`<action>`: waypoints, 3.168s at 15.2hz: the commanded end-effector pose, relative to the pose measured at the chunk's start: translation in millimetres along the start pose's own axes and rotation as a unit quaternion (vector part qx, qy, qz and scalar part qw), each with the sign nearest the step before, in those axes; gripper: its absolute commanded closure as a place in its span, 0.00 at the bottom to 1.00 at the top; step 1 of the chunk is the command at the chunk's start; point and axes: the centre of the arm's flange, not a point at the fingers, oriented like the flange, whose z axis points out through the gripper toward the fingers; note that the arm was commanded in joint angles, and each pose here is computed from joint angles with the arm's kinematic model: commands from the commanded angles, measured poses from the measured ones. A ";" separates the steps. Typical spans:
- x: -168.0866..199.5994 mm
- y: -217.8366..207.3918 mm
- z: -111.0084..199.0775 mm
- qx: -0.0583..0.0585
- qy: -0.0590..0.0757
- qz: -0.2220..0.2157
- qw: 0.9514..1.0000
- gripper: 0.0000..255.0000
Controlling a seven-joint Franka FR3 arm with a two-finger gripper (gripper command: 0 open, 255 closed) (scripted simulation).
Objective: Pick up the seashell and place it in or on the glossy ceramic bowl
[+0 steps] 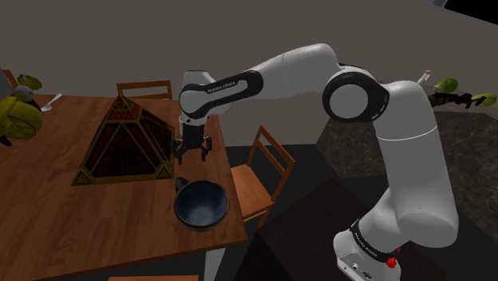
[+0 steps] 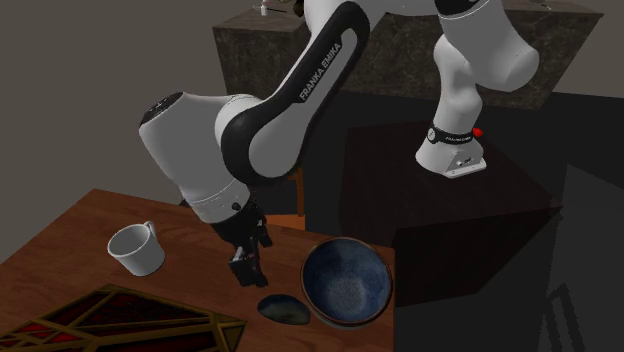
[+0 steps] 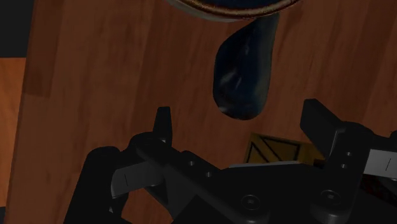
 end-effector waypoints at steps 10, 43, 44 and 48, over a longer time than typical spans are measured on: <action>19.6 -22.5 67.7 0.001 -0.012 -0.002 1.000 0.00; -35.3 -73.1 125.9 -0.126 0.109 0.033 0.985 0.00; -35.3 -73.1 125.9 -0.126 0.109 0.033 0.985 0.00; -35.3 -73.1 125.9 -0.126 0.109 0.033 0.985 1.00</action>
